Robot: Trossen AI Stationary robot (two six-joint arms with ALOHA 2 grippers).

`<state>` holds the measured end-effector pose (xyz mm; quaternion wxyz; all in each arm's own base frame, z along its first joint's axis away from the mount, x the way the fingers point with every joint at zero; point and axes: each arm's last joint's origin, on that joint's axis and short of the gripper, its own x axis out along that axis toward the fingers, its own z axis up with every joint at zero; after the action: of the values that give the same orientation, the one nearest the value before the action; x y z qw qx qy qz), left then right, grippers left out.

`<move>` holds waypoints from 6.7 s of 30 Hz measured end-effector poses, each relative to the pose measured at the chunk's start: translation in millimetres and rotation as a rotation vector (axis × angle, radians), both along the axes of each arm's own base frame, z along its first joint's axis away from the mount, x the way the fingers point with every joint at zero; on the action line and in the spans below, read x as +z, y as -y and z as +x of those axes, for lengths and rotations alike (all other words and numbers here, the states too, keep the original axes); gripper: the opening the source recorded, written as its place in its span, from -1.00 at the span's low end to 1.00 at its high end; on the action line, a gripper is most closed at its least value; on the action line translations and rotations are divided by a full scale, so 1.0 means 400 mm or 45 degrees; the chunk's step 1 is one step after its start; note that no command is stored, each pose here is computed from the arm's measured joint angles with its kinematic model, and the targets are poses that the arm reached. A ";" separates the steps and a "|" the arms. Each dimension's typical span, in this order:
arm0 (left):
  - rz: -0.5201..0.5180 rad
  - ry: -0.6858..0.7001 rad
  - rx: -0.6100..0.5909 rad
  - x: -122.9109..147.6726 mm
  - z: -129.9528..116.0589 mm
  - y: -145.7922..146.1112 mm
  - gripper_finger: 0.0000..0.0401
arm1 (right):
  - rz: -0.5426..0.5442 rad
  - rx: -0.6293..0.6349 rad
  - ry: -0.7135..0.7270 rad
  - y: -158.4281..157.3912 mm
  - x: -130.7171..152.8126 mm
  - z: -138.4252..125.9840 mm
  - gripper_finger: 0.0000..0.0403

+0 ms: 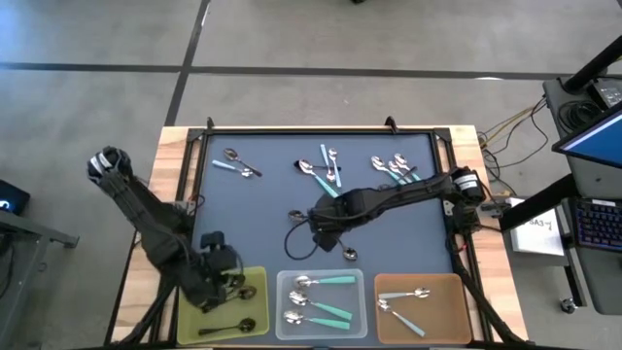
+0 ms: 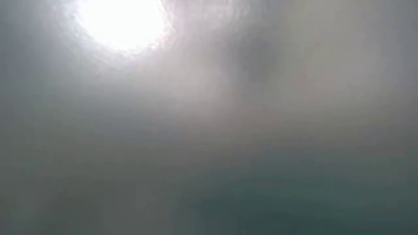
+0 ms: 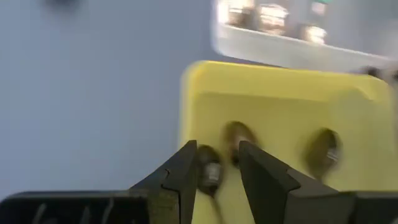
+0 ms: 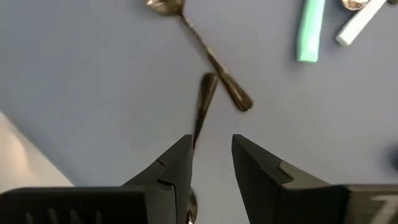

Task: Sort silverware by color (type)
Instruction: Put the blue spoon into the orange bin

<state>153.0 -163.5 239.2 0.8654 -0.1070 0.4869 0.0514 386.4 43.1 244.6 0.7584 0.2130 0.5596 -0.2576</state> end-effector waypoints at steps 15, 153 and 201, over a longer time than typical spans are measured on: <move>0.119 -0.273 0.252 -0.012 0.099 -0.400 -0.53 | -0.165 0.165 -0.045 0.061 0.001 0.005 -0.48; -0.281 0.778 1.237 0.040 0.266 -0.656 -1.00 | -0.053 -0.133 0.989 0.358 0.007 0.118 -0.12; -0.343 0.761 0.635 0.102 0.223 -0.623 -0.46 | -0.009 0.020 0.812 0.420 0.109 -0.005 -0.90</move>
<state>242.4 85.6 279.9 0.9079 -0.3444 0.1755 0.1621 384.4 -124.9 288.1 0.8982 0.2760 0.2945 -0.1741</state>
